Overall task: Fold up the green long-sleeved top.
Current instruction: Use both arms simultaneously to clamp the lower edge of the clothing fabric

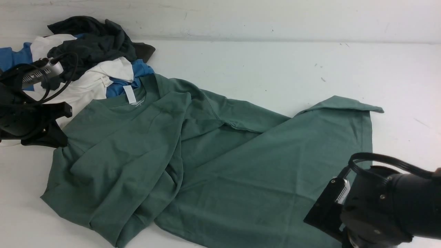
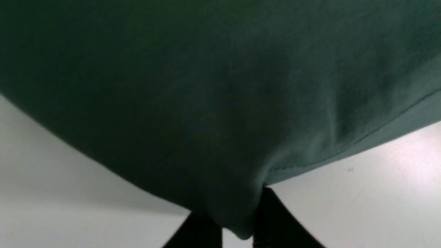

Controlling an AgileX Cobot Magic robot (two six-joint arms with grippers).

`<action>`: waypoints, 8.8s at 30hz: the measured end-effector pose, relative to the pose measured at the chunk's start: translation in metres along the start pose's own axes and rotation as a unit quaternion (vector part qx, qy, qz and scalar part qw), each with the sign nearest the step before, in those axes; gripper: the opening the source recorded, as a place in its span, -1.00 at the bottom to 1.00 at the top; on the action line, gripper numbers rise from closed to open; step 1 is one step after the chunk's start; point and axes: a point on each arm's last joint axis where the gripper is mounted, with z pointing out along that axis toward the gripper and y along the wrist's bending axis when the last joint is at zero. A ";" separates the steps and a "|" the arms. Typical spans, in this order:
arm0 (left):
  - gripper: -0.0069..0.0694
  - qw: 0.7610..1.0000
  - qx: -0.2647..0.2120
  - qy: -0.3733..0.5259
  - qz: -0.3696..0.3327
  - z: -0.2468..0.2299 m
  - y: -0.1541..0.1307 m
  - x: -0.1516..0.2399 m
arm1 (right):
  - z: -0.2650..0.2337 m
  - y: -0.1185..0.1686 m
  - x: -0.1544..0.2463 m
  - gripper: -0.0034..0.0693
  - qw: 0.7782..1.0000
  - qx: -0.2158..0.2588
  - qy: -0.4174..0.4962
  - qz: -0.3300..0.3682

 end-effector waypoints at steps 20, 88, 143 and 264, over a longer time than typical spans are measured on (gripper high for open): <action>-0.81 1.000 0.002 0.006 0.000 0.000 0.000 0.001 | -0.037 -0.015 0.034 -0.85 0.997 -0.059 0.004 0.040; -0.80 0.999 0.003 0.011 0.052 -0.036 -0.014 0.003 | -0.033 -0.043 0.028 -0.94 0.960 -0.123 -0.010 0.252; -0.79 0.998 -0.025 0.023 0.058 -0.050 -0.014 0.008 | -0.004 -0.048 -0.010 -0.84 0.929 -0.126 -0.092 0.337; -0.17 0.969 -0.137 0.205 0.010 -0.010 -0.021 0.174 | -0.060 0.010 0.157 -0.85 0.885 -0.179 -0.139 0.406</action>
